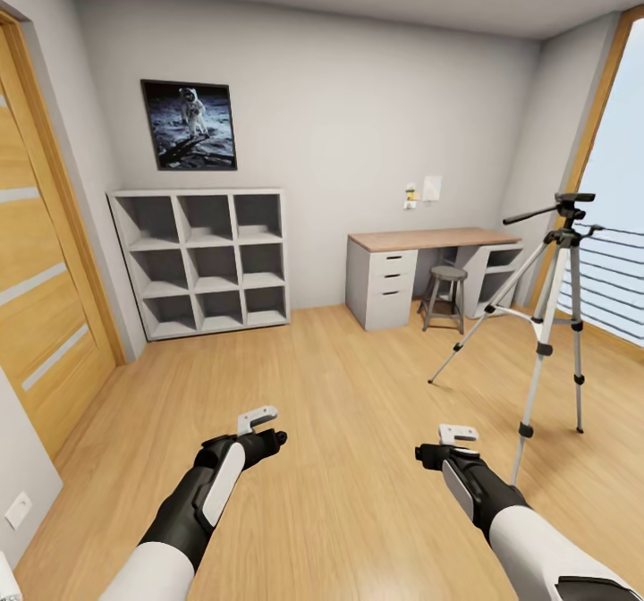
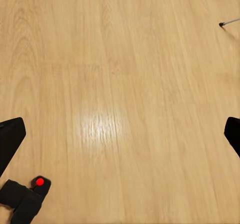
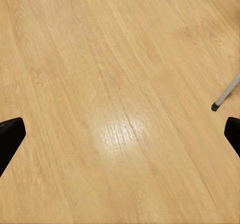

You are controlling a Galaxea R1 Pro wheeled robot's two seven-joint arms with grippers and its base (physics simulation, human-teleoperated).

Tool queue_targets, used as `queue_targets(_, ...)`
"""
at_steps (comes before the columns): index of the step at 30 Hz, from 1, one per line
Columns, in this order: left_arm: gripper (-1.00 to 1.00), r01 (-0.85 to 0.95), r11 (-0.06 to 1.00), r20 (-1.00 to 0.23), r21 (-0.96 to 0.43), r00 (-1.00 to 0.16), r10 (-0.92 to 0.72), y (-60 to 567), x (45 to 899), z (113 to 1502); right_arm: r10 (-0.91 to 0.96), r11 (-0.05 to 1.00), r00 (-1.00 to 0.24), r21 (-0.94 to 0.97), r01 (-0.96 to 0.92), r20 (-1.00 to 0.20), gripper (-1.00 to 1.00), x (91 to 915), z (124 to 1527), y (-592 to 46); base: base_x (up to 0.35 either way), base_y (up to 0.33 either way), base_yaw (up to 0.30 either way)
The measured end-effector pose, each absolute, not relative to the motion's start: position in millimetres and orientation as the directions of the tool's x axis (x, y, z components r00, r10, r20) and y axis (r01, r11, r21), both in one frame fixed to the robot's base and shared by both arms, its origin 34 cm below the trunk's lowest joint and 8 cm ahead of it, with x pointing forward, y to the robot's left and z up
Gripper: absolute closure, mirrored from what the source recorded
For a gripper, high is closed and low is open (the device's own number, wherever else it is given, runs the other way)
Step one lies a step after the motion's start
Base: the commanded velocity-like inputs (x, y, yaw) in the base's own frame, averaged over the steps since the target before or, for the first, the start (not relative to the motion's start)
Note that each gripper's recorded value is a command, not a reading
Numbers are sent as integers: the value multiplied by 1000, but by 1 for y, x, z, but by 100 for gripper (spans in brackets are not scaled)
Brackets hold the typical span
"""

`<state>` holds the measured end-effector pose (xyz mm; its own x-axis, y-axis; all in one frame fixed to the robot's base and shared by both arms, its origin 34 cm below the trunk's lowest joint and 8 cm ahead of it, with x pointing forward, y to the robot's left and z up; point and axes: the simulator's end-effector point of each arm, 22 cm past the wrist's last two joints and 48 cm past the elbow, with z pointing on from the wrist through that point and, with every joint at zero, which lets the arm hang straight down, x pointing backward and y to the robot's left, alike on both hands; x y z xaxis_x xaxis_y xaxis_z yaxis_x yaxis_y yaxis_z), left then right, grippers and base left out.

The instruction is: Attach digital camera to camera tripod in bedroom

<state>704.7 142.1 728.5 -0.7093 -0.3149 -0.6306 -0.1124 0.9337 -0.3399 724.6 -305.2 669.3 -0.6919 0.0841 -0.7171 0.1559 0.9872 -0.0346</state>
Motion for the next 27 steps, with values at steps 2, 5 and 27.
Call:
queue_targets(2,-100,-113,934,-631,-339,-709,-315,143,704,725,89,987,-693,-30,158,-715,-100,724,665,-304,0,0,0)
queue_targets(5,-100,-113,934,-631,-339,-709,-315,143,704,719,92,987,-694,-27,159,-714,-100,723,659,-304,0,0,0)
queue_targets(27,-100,-113,935,-633,-336,-708,-313,145,700,678,83,988,-711,-37,152,-698,-100,714,613,-304,0,0,0)
